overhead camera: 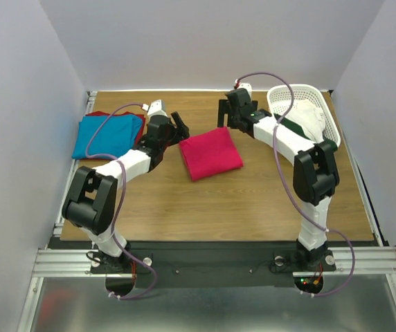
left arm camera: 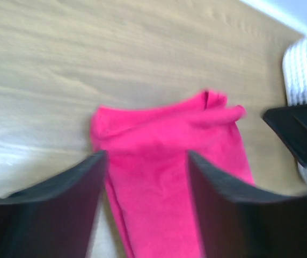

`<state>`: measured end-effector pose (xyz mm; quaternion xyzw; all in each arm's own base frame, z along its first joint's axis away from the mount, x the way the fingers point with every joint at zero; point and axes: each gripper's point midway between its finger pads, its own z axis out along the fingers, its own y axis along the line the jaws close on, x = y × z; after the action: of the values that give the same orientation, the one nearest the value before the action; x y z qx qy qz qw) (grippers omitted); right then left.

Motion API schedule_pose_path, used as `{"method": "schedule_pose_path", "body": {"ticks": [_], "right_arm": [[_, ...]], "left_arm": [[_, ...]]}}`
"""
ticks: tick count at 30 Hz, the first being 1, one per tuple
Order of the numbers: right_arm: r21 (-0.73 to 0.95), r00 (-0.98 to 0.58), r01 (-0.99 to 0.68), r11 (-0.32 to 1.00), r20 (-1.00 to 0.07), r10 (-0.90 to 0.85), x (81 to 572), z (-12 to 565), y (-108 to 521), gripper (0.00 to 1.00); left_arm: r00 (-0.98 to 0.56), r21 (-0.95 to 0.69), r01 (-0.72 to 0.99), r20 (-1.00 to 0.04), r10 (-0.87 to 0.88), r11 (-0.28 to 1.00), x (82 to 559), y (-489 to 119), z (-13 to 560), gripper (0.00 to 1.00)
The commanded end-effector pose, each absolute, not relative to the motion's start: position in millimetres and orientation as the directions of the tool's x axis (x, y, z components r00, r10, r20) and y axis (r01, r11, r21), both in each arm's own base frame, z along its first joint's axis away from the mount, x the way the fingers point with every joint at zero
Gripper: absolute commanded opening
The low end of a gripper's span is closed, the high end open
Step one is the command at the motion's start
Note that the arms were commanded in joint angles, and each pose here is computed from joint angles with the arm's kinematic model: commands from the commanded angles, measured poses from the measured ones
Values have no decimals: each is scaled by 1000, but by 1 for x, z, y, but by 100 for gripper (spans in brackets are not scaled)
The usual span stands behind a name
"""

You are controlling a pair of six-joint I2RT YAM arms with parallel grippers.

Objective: Fold and stack the t-shirts
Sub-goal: Fold the tshirt, then neatly place the folded tshirt to the corner

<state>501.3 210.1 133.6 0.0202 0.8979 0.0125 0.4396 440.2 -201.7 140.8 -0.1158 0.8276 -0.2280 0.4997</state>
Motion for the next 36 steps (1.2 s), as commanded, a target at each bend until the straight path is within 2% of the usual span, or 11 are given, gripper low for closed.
{"method": "schedule_pose_path", "body": {"ticks": [1,4,8,12,14,20,21,22,26,30,36], "right_arm": [[153,-436,36,987,-887,154,510,220,206,100],[184,-417,-30,982,-895,155,496,236,210,100],[207,-499,-102,973,-857,129,474,203,218,97],[259,-579,-167,951,-807,118,456,158,232,87],[285,-607,-194,939,-787,113,453,144,240,72],[312,-671,-211,926,-735,95,448,101,251,45],[312,-677,-208,927,-730,94,448,97,251,38],[307,-688,-203,930,-720,88,448,87,251,26],[291,-723,-175,941,-686,77,446,60,248,9],[280,-755,-155,947,-652,69,440,36,245,0],[272,-776,-133,953,-626,70,432,21,240,0]], "left_arm": [[-315,-515,-9,-812,-491,857,447,-178,202,86],[-327,-524,17,-808,-490,852,434,-178,199,88],[-430,-564,119,-771,-469,817,413,-200,175,89],[-549,-625,192,-707,-445,757,392,-224,140,88],[-571,-643,190,-687,-450,742,387,-226,127,88],[-605,-684,203,-650,-459,701,380,-235,112,88],[-612,-685,203,-647,-455,700,380,-236,109,88],[-615,-687,201,-644,-456,698,380,-237,107,88],[-622,-684,161,-630,-464,712,379,-232,93,88],[-614,-664,81,-621,-487,743,377,-219,79,88],[-641,-638,45,-608,-468,769,374,-214,59,88]]}}
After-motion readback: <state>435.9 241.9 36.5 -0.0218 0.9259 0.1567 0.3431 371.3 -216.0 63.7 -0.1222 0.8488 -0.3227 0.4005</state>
